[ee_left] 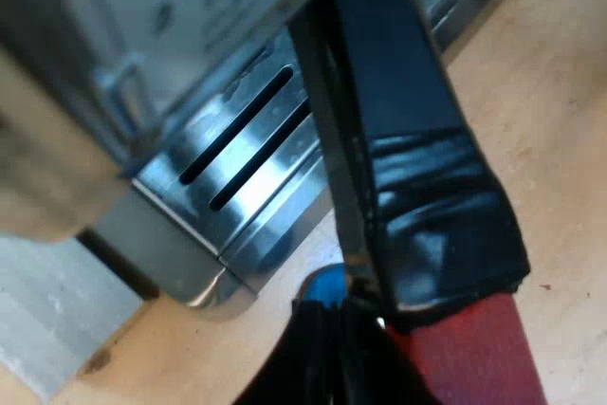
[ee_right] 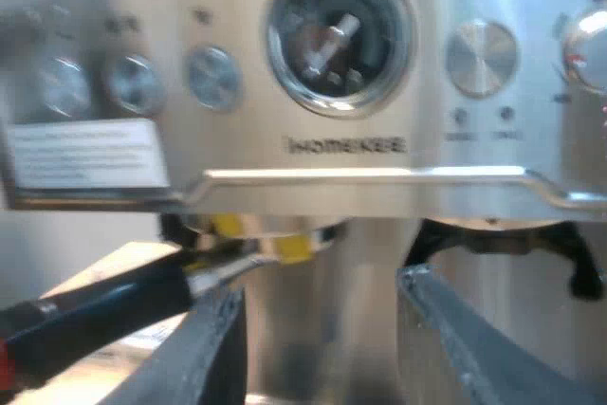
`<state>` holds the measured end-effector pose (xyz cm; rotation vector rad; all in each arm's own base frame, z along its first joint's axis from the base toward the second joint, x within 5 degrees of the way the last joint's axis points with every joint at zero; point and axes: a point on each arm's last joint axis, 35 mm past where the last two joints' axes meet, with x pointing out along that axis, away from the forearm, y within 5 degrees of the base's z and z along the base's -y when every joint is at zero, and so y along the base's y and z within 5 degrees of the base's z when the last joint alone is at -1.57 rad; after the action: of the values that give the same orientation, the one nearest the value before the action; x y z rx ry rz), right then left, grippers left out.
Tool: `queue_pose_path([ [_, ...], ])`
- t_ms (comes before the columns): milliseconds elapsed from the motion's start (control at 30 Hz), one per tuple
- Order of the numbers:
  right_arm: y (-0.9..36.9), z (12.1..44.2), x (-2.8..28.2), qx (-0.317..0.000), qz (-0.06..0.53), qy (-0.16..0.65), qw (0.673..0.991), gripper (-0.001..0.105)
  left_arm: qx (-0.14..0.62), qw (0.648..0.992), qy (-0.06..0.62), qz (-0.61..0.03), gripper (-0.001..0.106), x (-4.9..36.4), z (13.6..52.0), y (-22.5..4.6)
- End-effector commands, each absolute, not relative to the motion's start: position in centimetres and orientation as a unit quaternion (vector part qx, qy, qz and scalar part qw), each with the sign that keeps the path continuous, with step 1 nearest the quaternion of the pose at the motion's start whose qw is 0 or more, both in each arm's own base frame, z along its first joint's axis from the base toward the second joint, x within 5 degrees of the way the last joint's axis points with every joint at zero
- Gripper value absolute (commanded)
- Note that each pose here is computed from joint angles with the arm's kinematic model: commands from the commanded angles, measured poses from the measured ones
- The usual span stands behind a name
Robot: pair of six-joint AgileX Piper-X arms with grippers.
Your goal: Put the handle in the coffee machine
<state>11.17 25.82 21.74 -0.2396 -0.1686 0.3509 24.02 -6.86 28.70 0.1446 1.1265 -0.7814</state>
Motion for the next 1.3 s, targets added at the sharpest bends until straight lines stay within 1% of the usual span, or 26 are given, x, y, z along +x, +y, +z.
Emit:
queue_pose_path([
  [33,25.6,22.4,10.6,-0.104,0.189,-0.071,0.974,0.04,0.082,0.749,0.489,-0.44,0.0,23.7,28.7,-9.5],
  [133,25.4,22.9,10.1,-0.099,0.228,-0.048,0.967,0.04,0.08,0.758,0.493,-0.421,0.0,23.8,28.8,-10.0],
  [200,25.1,22.9,9.8,-0.1,0.269,-0.02,0.958,0.04,0.073,0.765,0.49,-0.412,0.0,23.6,29.1,-10.3],
  [267,24.7,23.0,9.6,-0.095,0.287,0.002,0.953,0.04,0.061,0.769,0.489,-0.406,0.0,23.4,29.5,-10.4],
  [300,24.4,23.2,9.5,-0.106,0.296,0.011,0.949,0.04,0.053,0.772,0.491,-0.401,0.0,23.3,29.6,-10.3],
  [367,24.0,23.5,9.2,-0.118,0.318,0.019,0.941,0.04,0.04,0.777,0.491,-0.393,0.0,23.1,30.0,-10.3],
  [400,23.8,23.8,9.0,-0.122,0.336,0.023,0.934,0.04,0.039,0.781,0.49,-0.385,0.0,23.0,30.2,-10.2],
  [433,23.7,23.9,9.0,-0.123,0.341,0.024,0.932,0.04,0.04,0.784,0.49,-0.38,0.0,23.0,30.2,-10.1],
  [533,23.1,24.6,8.7,-0.121,0.361,0.024,0.924,0.04,0.024,0.794,0.495,-0.352,0.0,22.9,30.5,-10.0],
  [600,22.8,25.3,8.5,-0.113,0.376,0.018,0.92,0.04,0.0,0.797,0.502,-0.336,0.0,22.7,30.8,-9.9],
  [667,22.4,25.9,8.4,-0.103,0.379,0.011,0.92,0.04,-0.013,0.801,0.503,-0.326,0.0,22.6,31.0,-9.9],
  [700,22.3,26.1,8.3,-0.103,0.379,0.011,0.92,0.04,-0.021,0.803,0.502,-0.32,0.0,22.5,31.2,-9.8],
  [867,21.8,26.2,8.2,-0.116,0.379,0.021,0.918,0.04,-0.033,0.808,0.497,-0.315,0.0,21.8,31.8,-9.6],
  [1000,22.0,26.3,8.2,-0.123,0.379,0.027,0.917,0.04,-0.036,0.805,0.501,-0.316,0.0,20.9,31.4,-9.2],
  [1200,22.1,26.7,8.2,-0.121,0.379,0.024,0.917,0.04,-0.037,0.801,0.507,-0.317,0.0,19.9,30.7,-8.9],
  [1300,22.1,26.7,8.2,-0.121,0.379,0.024,0.917,0.04,-0.044,0.795,0.507,-0.329,0.0,19.5,30.7,-8.9],
])
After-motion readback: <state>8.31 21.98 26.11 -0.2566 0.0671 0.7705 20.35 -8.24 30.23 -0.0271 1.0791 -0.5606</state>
